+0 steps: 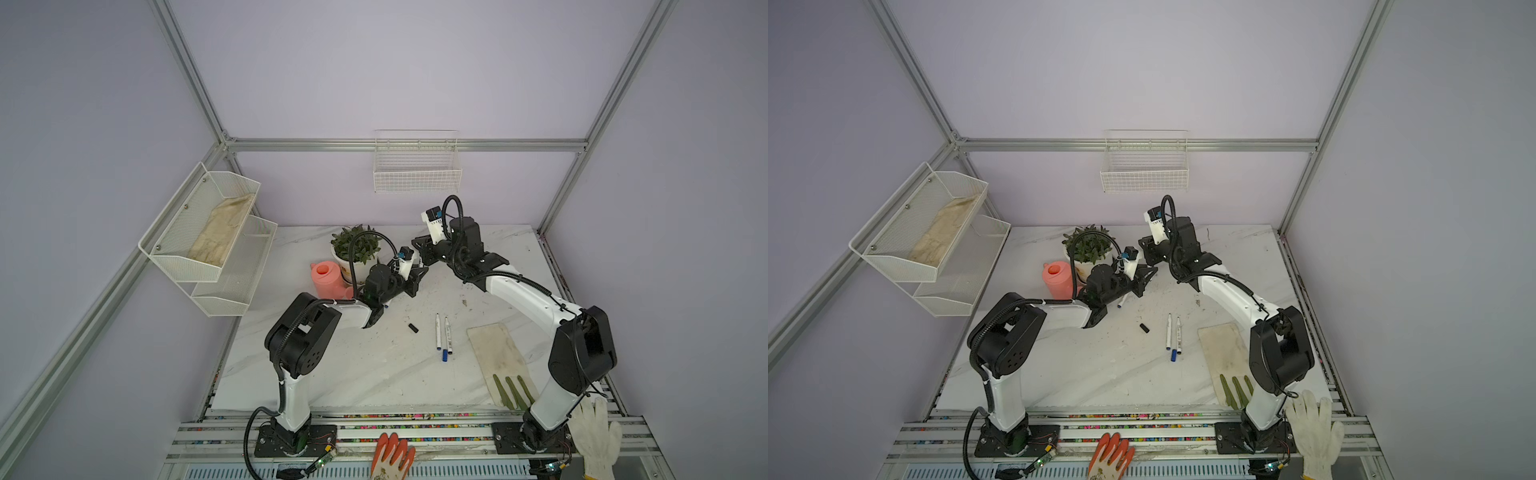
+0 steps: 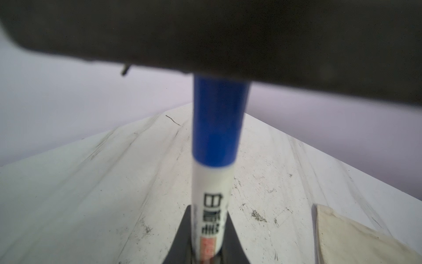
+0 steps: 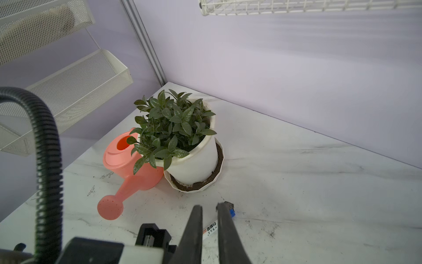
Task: Insert pens into pen caps
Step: Put on the pen cap to the pen.
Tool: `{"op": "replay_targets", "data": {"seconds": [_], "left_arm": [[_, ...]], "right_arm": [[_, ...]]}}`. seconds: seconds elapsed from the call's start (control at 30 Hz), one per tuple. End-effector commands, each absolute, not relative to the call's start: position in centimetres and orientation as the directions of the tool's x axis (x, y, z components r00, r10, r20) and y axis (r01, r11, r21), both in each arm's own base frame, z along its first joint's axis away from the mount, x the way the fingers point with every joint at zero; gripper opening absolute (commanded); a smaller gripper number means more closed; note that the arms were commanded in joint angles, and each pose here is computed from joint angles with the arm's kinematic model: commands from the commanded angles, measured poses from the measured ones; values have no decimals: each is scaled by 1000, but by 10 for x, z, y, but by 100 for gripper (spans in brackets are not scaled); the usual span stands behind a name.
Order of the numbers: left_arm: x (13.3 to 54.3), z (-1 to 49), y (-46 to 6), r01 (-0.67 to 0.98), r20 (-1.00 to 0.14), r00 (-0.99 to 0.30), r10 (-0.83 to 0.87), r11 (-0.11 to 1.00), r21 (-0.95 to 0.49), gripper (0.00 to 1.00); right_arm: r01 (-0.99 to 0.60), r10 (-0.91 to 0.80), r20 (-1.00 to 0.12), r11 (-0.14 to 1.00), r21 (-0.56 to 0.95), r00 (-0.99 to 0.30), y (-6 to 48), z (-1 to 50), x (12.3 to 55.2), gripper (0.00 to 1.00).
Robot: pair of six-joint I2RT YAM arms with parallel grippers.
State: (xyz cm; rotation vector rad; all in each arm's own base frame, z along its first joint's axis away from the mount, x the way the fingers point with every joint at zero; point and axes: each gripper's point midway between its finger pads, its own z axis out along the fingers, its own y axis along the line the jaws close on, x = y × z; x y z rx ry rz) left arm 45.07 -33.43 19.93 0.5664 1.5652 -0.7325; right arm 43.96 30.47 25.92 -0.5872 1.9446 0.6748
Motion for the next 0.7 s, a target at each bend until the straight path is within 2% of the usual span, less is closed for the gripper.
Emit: {"op": "replay_targets", "data": {"seconds": [0.0,0.13,0.37,0.5,0.67], "left_arm": [[434,562,-139,488,-445,706,-550,834,-257,0],[424,573,-126,478,-432,730,-529,848,-231,0],[405,570,-120,490,-450,721,-526,847,-205,0],[411,540,-131,505,-526,660,-537,835,-219,0],[417,471,-157,484,-683,538,-494,844,-230,0]], "right_arm": [[-444,-370,-248,790,423,-895,256,71,306,0],[-375,-296,-241,820,433,-924,239,70,318,0],[-359,-289,-224,835,417,-931,236,63,320,0],[-353,-282,-223,831,430,-933,240,64,324,0],[-355,-252,-269,810,468,-930,250,80,334,0]]}}
